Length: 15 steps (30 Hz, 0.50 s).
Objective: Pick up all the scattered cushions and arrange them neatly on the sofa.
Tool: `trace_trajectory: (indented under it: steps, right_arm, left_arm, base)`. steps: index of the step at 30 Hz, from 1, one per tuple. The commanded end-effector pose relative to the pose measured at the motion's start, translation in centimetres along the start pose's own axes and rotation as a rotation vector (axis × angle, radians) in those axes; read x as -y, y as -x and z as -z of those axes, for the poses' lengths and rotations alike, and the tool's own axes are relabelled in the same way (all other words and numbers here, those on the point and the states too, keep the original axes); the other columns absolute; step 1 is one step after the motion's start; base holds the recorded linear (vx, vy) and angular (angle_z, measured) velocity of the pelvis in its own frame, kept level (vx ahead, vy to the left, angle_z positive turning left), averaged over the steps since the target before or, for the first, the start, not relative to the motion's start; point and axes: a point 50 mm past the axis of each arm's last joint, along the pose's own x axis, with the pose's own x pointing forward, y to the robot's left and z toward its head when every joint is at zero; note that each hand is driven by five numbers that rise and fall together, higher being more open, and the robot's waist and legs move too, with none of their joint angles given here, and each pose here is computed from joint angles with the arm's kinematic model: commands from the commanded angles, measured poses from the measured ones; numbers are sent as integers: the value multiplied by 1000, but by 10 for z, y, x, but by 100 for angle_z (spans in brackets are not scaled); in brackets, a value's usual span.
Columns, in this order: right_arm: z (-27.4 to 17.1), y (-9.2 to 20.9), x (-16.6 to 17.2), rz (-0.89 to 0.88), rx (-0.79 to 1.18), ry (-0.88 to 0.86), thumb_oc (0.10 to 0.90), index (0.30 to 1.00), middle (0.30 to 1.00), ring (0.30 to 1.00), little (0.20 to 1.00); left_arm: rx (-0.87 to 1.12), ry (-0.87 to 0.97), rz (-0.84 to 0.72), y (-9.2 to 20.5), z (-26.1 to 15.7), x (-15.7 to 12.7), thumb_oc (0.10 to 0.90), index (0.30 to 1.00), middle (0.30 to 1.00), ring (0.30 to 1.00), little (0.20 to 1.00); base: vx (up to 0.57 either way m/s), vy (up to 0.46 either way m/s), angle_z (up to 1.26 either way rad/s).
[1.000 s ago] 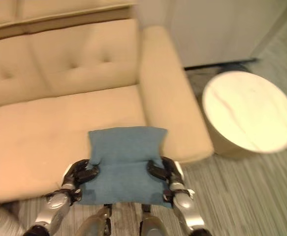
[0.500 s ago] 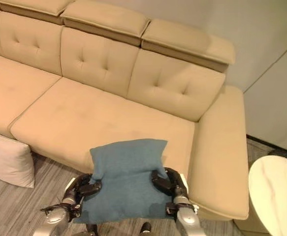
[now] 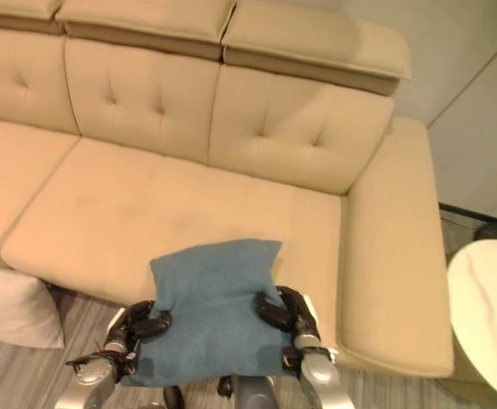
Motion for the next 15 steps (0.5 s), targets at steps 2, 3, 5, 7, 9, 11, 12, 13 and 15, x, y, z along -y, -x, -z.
trace_trajectory:
  steps: [2,3,5,7,9,11,12,13,15]
  right_arm:
    - [-85,-13,-7,-42,400,-119,400,300,300,300,300]
    - [-84,-13,-7,-46,390,-118,400,300,300,300,300]
    - [-86,-15,-7,-47,392,-104,400,300,300,300,300]
    - [-88,-16,-8,-46,396,-96,400,300,300,300,300]
    - [-92,-18,-8,-43,409,-79,400,300,300,300,300]
    - [-92,-18,-7,-40,408,-75,400,300,300,300,300]
    - [-94,-18,-6,-36,415,-73,400,300,300,300,300]
    - [-95,-17,-7,-38,420,-74,400,300,300,300,300]
    - [-97,-19,-13,-51,423,-80,400,300,300,300,300]
  left_arm:
    - [285,-19,152,-4,-58,22,400,300,300,300,300]
    - [288,-9,150,-4,-59,22,400,300,300,300,300]
    - [301,-5,145,-3,-63,23,400,300,300,300,300]
    - [313,-4,143,-4,-66,24,400,300,300,300,300]
    - [336,1,138,-5,-72,25,400,300,300,300,300]
    - [338,-3,143,-5,-73,26,400,300,300,300,300]
    - [339,-21,143,-6,-74,24,400,300,300,300,300]
    - [341,-25,145,-5,-75,24,400,300,300,300,300]
    - [364,-41,133,-5,-81,19,400,300,300,300,300]
  base:
    - [140,-131,-1]
    - [133,-10,-43]
    - [182,89,-70]
    - [130,73,-96]
    - [119,115,-93]
    - [123,163,-44]
    - [143,250,1]
    - [141,299,8]
    - [61,298,-20]
